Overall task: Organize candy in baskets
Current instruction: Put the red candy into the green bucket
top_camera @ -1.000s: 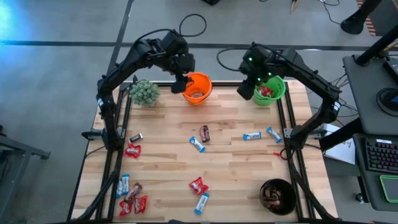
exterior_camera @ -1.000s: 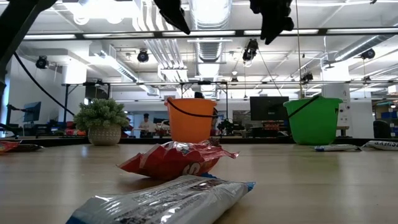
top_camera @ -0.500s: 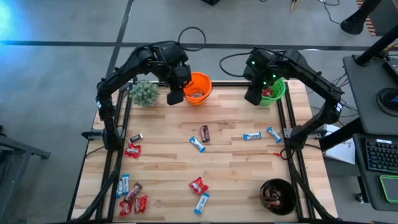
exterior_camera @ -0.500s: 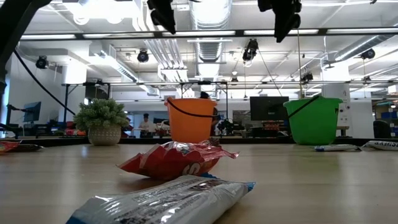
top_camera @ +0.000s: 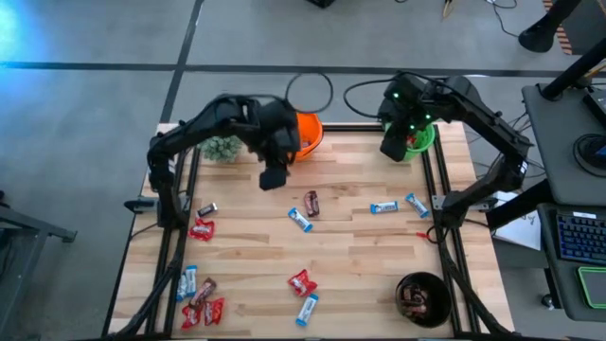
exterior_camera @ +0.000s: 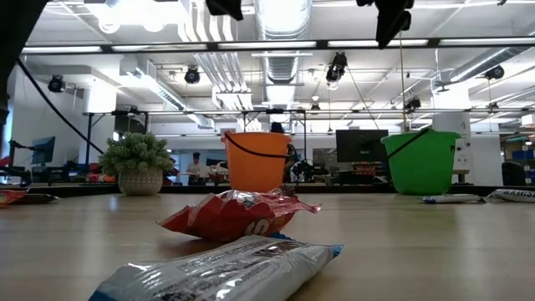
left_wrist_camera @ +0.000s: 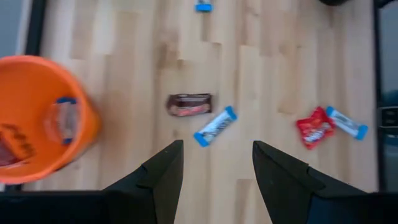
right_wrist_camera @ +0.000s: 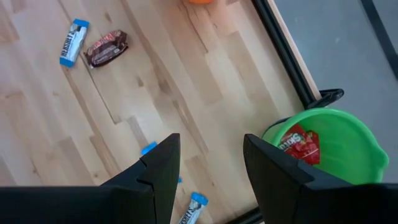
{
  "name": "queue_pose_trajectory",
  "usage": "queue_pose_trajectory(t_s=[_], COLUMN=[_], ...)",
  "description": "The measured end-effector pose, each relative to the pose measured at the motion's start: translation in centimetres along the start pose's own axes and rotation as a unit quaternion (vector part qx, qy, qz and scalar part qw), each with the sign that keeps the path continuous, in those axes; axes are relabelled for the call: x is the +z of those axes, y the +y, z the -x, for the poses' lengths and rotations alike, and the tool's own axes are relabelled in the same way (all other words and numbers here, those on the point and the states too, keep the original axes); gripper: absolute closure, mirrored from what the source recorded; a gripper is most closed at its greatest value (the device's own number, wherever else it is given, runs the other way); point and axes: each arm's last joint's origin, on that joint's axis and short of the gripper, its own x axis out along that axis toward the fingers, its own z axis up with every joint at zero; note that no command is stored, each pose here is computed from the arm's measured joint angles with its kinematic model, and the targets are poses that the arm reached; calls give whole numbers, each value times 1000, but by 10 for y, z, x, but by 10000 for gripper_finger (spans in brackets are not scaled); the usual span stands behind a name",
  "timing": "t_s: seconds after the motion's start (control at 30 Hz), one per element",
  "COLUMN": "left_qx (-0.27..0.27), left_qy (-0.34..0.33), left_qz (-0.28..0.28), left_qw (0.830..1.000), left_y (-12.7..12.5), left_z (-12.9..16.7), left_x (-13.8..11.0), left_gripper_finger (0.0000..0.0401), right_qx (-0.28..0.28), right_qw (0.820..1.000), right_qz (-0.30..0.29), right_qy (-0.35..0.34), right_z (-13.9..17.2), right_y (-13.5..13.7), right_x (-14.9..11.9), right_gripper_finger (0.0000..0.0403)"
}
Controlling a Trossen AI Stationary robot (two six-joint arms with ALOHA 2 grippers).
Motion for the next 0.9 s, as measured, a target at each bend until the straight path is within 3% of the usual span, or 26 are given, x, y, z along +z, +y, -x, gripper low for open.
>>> queue_pose_trajectory(t_s=[0.3,0.47,0.7,0.9], left_qx=[-40,-31,-51,-92], left_qy=[11,23,69,126], left_qz=[0,7,-14,-26], left_qw=[999,999,996,987], left_y=[-59,-84,-114,-134], left_z=[-6,-13,-47,-88], left_x=[0,-2,2,5], left_gripper_finger=[227,227,225,196], right_qx=[-2,-3,-3,-2], right_qw=[1000,999,998,997], right_qz=[0,0,-18,-49], right_qy=[-21,-34,-52,-57], right_z=[14,22,33,36], right_y=[1,2,3,3], right_x=[-9,-15,-24,-26], right_gripper_finger=[236,236,236,236])
